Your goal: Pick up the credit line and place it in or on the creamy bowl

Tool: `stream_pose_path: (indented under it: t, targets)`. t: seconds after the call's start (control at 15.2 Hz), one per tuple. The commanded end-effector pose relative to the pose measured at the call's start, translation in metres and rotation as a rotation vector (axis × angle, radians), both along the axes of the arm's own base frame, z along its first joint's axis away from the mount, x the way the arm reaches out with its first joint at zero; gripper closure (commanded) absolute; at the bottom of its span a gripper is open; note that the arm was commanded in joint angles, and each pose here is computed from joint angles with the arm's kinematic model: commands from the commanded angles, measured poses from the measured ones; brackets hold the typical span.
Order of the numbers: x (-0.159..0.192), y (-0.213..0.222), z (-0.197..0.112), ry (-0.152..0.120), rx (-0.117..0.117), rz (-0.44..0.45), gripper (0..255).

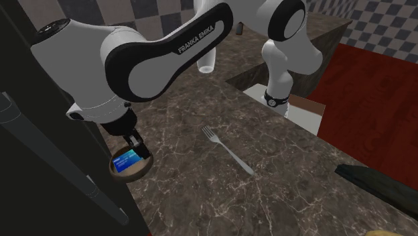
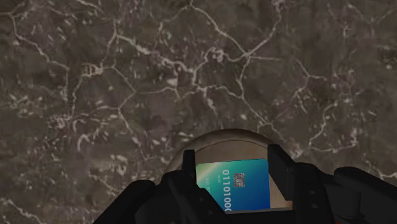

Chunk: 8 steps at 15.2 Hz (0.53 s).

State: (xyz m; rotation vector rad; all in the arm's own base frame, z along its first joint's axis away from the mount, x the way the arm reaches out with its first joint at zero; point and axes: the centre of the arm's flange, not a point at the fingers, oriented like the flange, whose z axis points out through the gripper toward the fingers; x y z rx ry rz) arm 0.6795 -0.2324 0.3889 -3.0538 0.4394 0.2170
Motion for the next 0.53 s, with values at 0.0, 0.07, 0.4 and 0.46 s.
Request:
stream_pose_path:
  t: [0.0, 0.07, 0.4, 0.46]
  targets:
    - [0.0001, 0.0000, -0.0019, 0.000, 0.000, 0.000, 255]
    - [0.0001, 0.0000, -0.0019, 0.000, 0.000, 0.000, 255]
    - [0.0001, 0.0000, -0.0019, 0.000, 0.000, 0.000, 0]
    - [0.0001, 0.0000, -0.0019, 0.000, 0.000, 0.000, 0]
